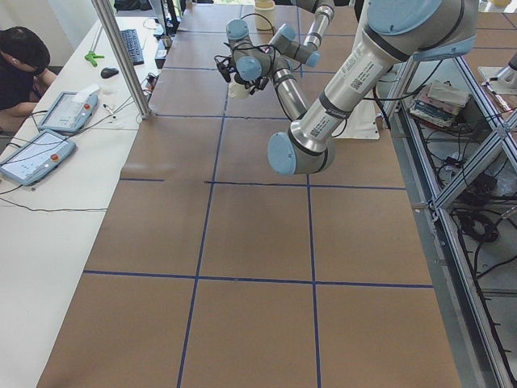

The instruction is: Left arm hands cup to right arm to dump lemon

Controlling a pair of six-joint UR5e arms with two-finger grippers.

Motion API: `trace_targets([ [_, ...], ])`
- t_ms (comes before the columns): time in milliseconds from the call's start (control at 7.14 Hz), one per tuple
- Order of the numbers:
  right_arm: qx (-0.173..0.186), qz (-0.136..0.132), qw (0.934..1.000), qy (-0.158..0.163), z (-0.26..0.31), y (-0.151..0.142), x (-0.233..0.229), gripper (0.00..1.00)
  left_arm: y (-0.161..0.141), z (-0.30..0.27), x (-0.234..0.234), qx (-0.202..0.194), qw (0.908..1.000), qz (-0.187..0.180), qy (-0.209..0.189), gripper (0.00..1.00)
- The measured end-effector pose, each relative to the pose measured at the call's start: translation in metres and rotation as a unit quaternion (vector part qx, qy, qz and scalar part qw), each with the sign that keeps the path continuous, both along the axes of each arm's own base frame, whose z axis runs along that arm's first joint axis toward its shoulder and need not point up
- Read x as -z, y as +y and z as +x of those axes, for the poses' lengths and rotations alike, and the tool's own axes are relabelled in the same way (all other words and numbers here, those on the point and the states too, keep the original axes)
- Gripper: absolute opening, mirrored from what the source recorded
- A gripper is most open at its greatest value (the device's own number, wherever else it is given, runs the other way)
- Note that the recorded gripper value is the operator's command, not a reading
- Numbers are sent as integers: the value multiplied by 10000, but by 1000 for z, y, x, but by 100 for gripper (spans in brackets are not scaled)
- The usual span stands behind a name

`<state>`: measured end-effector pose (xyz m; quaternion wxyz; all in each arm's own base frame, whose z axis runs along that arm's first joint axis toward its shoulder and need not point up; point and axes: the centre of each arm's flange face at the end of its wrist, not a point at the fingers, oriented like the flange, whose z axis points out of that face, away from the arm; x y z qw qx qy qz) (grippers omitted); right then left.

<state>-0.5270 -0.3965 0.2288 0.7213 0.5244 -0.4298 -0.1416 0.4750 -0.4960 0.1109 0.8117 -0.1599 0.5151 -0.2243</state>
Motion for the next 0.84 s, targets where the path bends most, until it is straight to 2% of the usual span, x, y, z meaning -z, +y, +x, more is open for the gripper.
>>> trace_targets([
  [140,0,1,10000,-3,0,0,0,66,0,0,0,-2,10000,5,5,12],
  [280,-2,12,10000,-33,1,0,1,32,0,0,0,-6,10000,10,8,43],
  [420,7,50,9999,-152,3,2,4,18,0,-1,0,-36,10000,20,24,99],
  [560,13,95,9996,-273,4,4,7,16,1,-1,1,-79,9999,34,59,100],
  [840,14,129,9995,-282,5,4,4,16,-6,-12,2,-147,9998,73,149,100],
])
